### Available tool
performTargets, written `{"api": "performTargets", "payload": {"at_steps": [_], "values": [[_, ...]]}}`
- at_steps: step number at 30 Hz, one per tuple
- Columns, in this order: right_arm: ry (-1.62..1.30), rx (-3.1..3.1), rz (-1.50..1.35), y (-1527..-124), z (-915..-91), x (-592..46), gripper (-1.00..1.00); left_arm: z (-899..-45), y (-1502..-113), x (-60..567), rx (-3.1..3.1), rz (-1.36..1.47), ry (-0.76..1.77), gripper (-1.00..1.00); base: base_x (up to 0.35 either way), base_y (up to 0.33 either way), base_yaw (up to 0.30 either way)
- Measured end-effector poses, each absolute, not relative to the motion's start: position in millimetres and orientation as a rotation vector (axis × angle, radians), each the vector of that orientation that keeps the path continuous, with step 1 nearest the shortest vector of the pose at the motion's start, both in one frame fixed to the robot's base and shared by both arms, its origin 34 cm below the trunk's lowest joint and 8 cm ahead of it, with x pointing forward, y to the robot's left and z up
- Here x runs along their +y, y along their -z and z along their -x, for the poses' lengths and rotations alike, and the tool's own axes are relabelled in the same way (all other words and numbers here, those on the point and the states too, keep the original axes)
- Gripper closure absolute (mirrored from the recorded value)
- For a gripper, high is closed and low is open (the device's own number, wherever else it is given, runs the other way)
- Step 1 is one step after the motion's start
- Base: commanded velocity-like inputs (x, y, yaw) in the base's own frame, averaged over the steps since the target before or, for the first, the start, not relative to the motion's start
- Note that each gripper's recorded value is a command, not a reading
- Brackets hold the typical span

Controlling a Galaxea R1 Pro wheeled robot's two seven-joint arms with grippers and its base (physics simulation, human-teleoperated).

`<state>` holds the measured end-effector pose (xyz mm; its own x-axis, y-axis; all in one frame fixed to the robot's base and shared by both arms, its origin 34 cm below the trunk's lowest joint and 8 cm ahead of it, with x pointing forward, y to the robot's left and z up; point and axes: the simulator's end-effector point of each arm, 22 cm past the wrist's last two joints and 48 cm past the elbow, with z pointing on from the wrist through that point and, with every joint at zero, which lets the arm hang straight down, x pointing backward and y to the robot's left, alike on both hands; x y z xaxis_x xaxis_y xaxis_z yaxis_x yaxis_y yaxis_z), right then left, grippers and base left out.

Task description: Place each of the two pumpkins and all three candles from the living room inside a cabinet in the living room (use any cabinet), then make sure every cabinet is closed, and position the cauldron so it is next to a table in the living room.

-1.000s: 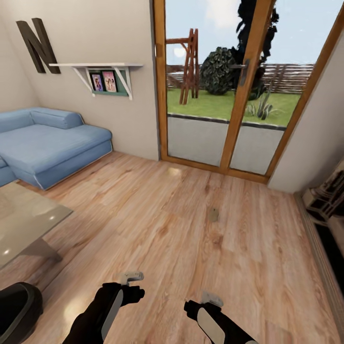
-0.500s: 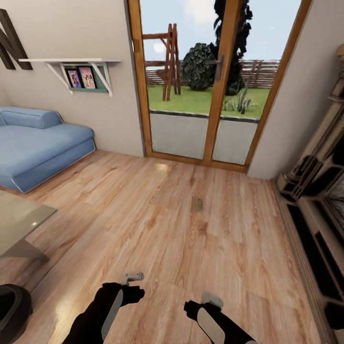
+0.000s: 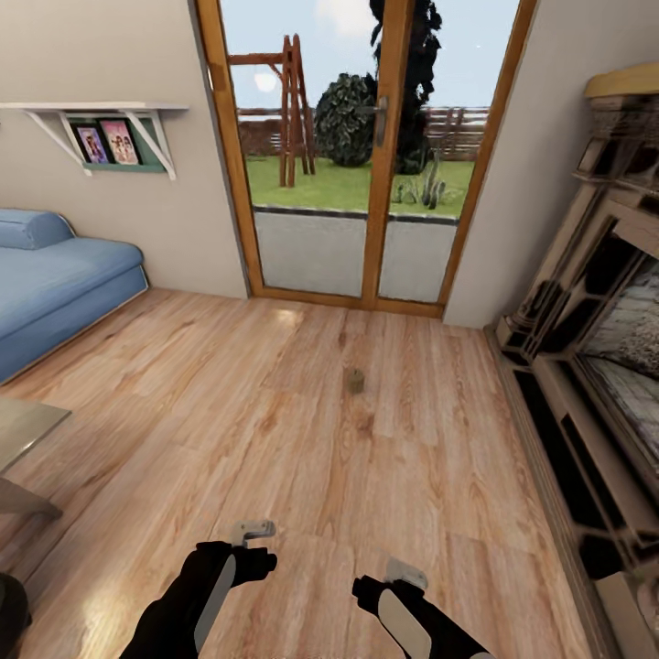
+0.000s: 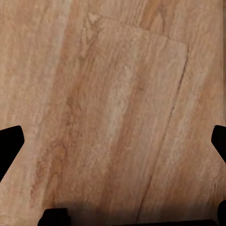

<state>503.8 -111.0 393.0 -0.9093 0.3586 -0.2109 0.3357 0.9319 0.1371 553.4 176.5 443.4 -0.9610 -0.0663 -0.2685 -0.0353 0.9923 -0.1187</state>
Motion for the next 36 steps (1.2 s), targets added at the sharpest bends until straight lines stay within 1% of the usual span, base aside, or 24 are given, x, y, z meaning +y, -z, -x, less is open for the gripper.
{"api": "performTargets", "payload": {"at_steps": [13, 36], "values": [[-0.14, 2.871, -0.526, -387, -499, -111, -1.0, -549, -437, 176, 2.876, 0.075, 0.163, -1.0, -0.073, 0.0, -0.211], [-0.134, 2.898, -0.532, -377, -490, -111, -1.0, -541, -426, 177, 2.903, 0.078, 0.163, -1.0, -0.007, 0.0, -0.211]]}}
